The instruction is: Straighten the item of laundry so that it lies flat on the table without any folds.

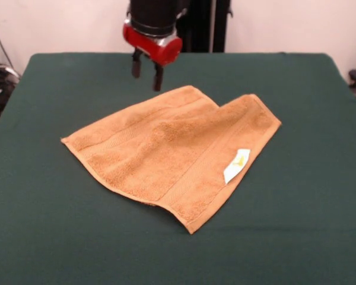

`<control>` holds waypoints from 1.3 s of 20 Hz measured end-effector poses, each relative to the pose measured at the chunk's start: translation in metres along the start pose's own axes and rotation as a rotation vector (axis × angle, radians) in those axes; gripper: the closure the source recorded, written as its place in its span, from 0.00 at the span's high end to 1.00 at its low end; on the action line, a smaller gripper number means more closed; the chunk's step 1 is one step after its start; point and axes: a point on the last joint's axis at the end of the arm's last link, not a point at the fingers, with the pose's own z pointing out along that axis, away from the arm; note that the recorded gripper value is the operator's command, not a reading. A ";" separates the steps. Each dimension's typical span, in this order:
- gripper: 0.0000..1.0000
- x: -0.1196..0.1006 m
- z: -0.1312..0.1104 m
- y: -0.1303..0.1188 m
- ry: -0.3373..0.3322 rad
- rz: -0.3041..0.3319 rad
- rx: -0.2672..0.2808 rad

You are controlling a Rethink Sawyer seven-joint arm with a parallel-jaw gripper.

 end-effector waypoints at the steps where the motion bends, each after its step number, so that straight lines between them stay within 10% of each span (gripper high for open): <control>1: 1.00 0.003 0.000 0.001 0.006 0.002 0.001; 13: 1.00 0.007 0.081 -0.027 -0.033 0.080 -0.058; 24: 1.00 0.013 0.079 -0.025 -0.078 0.163 -0.073; 25: 0.00 0.015 0.078 -0.021 -0.095 0.185 -0.075; 26: 0.00 0.015 0.078 -0.020 -0.100 0.186 -0.077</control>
